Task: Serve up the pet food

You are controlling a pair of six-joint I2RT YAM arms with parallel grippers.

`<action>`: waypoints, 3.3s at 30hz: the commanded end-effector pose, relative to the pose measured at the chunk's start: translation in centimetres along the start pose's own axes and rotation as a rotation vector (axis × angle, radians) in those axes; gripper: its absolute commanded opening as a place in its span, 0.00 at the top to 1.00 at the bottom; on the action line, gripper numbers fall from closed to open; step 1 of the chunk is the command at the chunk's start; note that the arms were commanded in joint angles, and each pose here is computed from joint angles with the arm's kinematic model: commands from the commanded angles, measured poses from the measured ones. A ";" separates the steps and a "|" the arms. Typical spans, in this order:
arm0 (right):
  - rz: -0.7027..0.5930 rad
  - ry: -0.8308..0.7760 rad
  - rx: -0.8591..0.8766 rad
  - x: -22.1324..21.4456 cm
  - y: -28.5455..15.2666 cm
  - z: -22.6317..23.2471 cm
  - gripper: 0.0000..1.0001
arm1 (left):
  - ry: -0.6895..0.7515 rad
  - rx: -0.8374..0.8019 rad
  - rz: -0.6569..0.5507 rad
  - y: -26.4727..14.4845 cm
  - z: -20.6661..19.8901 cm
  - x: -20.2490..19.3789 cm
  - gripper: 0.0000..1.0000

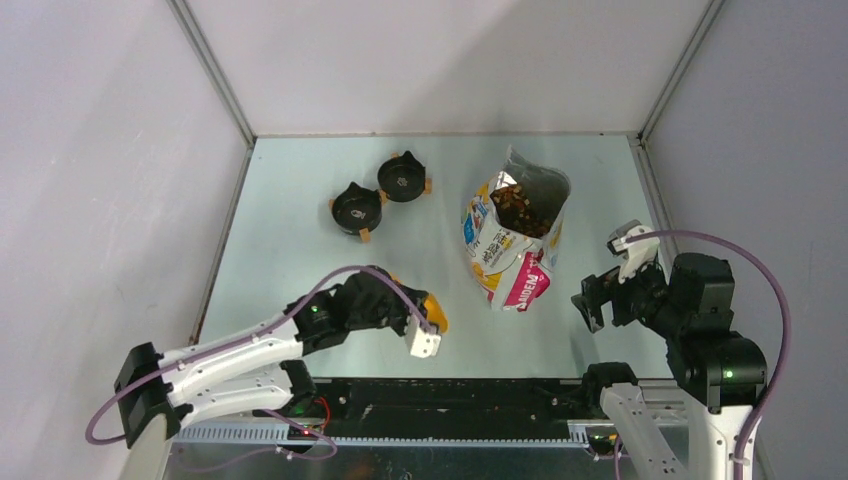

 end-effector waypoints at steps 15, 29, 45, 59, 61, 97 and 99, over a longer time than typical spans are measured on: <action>0.057 0.314 0.352 12.0 5.6 3.9 0.29 | -0.708 0.270 0.238 -6.6 10.6 -2.2 1.00; 0.134 0.210 0.569 14.9 9.0 9.9 0.32 | -0.646 0.216 0.244 -9.6 17.5 -0.7 1.00; 0.241 0.257 0.639 16.0 12.8 13.4 0.39 | -0.859 0.249 0.199 -9.1 21.9 0.6 1.00; 0.249 0.386 0.724 17.0 14.0 11.2 1.00 | -0.972 0.392 0.179 -10.6 23.5 -0.3 0.35; 0.244 0.472 0.760 17.6 13.8 10.2 1.00 | -1.111 0.421 0.065 -11.9 24.0 -0.8 0.26; 0.209 0.822 0.698 15.0 14.3 5.9 1.00 | -1.582 -0.062 -0.597 -10.7 17.5 1.9 0.98; 0.190 0.772 0.722 15.0 13.9 6.0 0.88 | -1.576 -0.064 -0.582 -10.6 17.1 1.8 1.00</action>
Point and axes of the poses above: each gripper's point midway between its finger pads, its own y axis out along the fingers, its own z axis along the line the jaws close on, x = y × z, the point moved 5 cm from there along -y, back along the fingers, and after that the axes turned 10 degrees about y, right-handed, at the moved point
